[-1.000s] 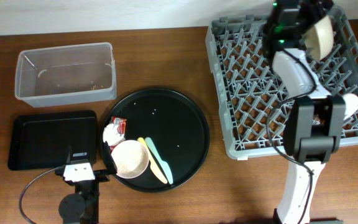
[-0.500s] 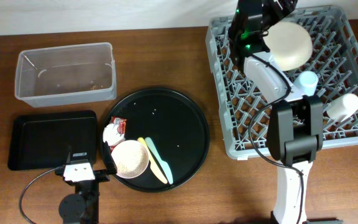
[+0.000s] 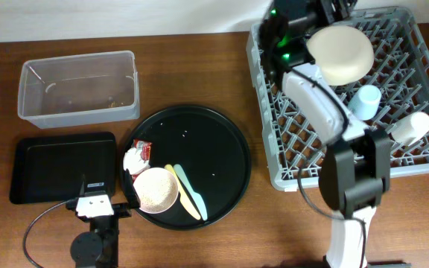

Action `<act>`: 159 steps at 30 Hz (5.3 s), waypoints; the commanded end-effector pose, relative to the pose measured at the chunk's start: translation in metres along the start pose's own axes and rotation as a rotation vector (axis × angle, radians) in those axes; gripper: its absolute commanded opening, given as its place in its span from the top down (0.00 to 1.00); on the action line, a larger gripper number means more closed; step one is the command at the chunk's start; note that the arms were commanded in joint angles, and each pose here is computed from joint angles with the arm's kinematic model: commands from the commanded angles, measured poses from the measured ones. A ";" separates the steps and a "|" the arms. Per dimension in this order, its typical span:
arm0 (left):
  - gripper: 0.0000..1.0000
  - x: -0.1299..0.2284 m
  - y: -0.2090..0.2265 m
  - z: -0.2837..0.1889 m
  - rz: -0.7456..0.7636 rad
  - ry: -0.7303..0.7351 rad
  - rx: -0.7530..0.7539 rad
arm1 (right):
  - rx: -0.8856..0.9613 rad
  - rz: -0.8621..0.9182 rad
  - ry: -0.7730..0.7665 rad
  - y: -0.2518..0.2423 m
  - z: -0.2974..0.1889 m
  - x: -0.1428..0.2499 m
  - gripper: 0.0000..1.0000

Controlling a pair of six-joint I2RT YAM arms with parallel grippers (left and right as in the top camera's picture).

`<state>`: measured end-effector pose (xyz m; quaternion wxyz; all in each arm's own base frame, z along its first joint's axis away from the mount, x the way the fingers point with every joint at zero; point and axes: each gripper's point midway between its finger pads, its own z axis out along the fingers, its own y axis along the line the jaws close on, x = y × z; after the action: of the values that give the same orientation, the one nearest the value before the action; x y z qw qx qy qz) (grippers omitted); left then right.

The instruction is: Sort waste into correct bins and load items into the dishwasher rack

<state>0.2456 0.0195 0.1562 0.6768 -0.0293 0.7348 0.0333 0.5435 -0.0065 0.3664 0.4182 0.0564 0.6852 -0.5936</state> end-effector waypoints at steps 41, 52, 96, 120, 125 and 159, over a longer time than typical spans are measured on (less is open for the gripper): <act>0.01 0.001 -0.002 0.000 0.008 0.004 0.013 | -1.557 -0.105 0.280 0.007 -0.355 0.138 0.23; 0.01 0.001 -0.002 0.000 0.008 0.004 0.013 | -1.865 -0.332 0.730 0.129 -0.436 0.232 0.64; 0.01 0.001 -0.002 0.000 0.008 0.004 0.013 | -1.931 -0.115 1.323 0.200 -0.480 0.295 0.96; 0.01 0.001 -0.002 0.000 0.008 0.004 0.013 | -1.971 -0.076 0.968 0.181 -0.443 0.253 0.96; 0.01 0.001 -0.002 0.000 0.008 0.004 0.013 | -1.974 -0.142 1.008 0.171 -0.453 0.265 0.94; 0.01 0.001 -0.002 0.000 0.008 0.004 0.013 | -1.936 -0.109 1.123 0.200 -0.464 0.274 0.93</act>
<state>0.2456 0.0194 0.1562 0.6768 -0.0291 0.7348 0.0332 0.2278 0.3380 0.0126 -0.1364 -0.0762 0.9429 0.2941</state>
